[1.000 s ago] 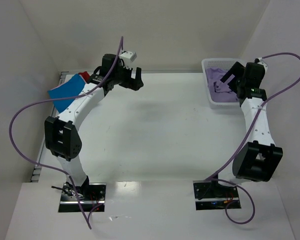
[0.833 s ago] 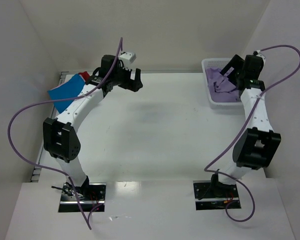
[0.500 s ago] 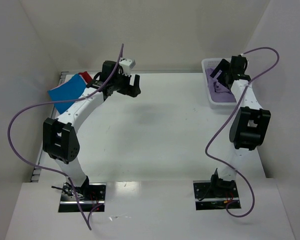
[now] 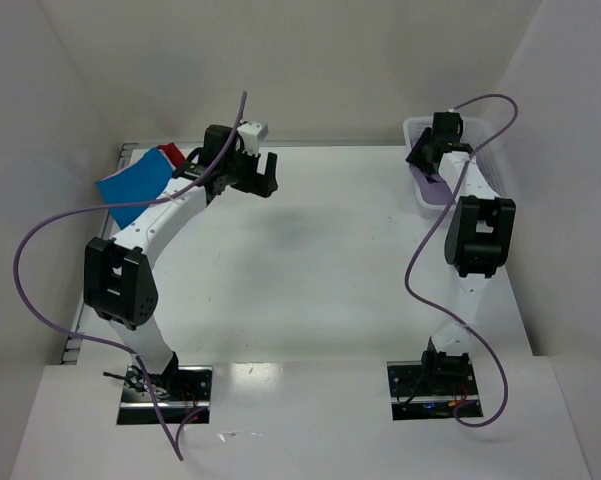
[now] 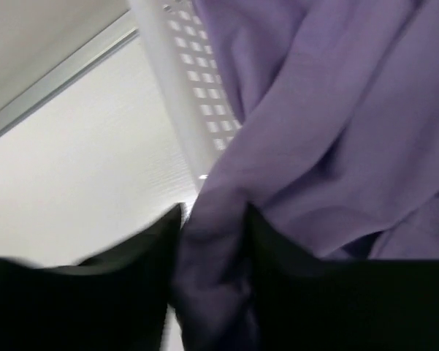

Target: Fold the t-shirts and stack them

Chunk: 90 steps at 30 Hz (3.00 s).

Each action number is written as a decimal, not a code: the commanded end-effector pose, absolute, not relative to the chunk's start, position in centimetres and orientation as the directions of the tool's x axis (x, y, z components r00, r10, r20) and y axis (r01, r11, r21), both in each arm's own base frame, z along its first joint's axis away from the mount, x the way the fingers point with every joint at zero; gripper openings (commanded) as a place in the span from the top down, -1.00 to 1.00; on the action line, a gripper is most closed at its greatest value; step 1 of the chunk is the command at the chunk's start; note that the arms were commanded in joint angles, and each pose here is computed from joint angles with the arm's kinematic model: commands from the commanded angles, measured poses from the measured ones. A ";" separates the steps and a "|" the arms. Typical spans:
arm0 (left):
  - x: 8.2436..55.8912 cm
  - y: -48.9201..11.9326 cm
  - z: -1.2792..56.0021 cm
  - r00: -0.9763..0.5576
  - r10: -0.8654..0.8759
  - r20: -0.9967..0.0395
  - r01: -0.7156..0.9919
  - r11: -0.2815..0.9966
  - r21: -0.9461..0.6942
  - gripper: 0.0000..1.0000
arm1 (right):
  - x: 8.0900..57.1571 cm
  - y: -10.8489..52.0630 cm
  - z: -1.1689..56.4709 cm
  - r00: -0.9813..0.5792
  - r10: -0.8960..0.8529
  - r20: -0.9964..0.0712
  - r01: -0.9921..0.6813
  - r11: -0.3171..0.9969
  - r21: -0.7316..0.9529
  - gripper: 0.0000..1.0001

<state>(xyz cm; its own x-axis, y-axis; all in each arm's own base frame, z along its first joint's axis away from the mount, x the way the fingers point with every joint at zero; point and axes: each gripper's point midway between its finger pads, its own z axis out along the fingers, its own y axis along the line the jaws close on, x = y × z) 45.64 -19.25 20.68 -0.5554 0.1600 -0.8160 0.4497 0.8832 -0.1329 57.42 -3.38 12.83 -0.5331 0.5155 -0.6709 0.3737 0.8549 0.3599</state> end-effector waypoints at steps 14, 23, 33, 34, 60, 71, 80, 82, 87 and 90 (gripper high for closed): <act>46.7 -20.5 24.0 -0.466 0.137 -0.874 0.532 0.833 -0.153 -1.00 | 56.0 -5.6 29.6 -0.269 0.480 -0.835 0.400 0.845 0.356 0.99; 42.8 -27.7 26.0 -0.390 0.093 -0.916 0.848 0.425 -0.318 -1.00 | 50.8 3.6 47.9 -0.102 0.502 -0.859 -0.131 0.849 0.512 0.99; 41.0 -34.6 31.0 -0.176 0.026 -0.984 0.970 0.173 -0.169 -1.00 | 42.3 16.3 57.6 -0.105 0.523 -0.846 -0.490 0.713 0.502 0.99; 40.5 -35.3 31.8 -0.150 0.016 -0.989 0.977 0.155 -0.146 -1.00 | 41.9 16.9 57.6 -0.104 0.528 -0.843 -0.487 0.712 0.506 0.99; 38.2 -17.5 53.0 0.051 -0.074 -0.996 0.691 0.723 -0.018 1.00 | 44.5 15.0 52.2 -0.105 0.502 -0.858 -0.350 0.789 0.505 0.99; 40.0 -9.1 51.5 -0.052 0.042 -0.998 0.496 0.868 0.010 1.00 | 45.7 10.5 53.3 -0.007 0.504 -0.864 -0.248 0.836 0.490 0.99; 39.8 -8.2 52.1 -0.030 0.010 -0.999 0.452 0.892 -0.005 1.00 | 45.9 10.2 45.1 -0.142 0.475 -0.868 -0.178 0.851 0.494 0.99; 39.8 -8.4 51.7 -0.039 0.010 -0.999 0.460 0.888 -0.009 1.00 | 46.1 10.7 41.3 -0.219 0.483 -0.848 -0.158 0.840 0.519 0.99; 39.8 -8.3 51.5 -0.037 0.032 -0.999 0.461 0.887 0.011 1.00 | 46.1 10.9 37.3 -0.280 0.473 -0.835 -0.131 0.843 0.522 0.99; 39.9 -8.4 51.4 -0.039 0.040 -0.998 0.469 0.883 0.017 1.00 | 46.4 10.5 36.2 -0.281 0.475 -0.834 -0.100 0.850 0.517 0.99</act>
<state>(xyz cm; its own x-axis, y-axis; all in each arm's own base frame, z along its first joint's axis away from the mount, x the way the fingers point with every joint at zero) 39.75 -14.10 44.45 -0.2771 0.0473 -0.9597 0.6352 0.7584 -0.1460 43.16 19.84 38.94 -0.4260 0.4561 -0.7813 -0.3873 0.6885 0.6131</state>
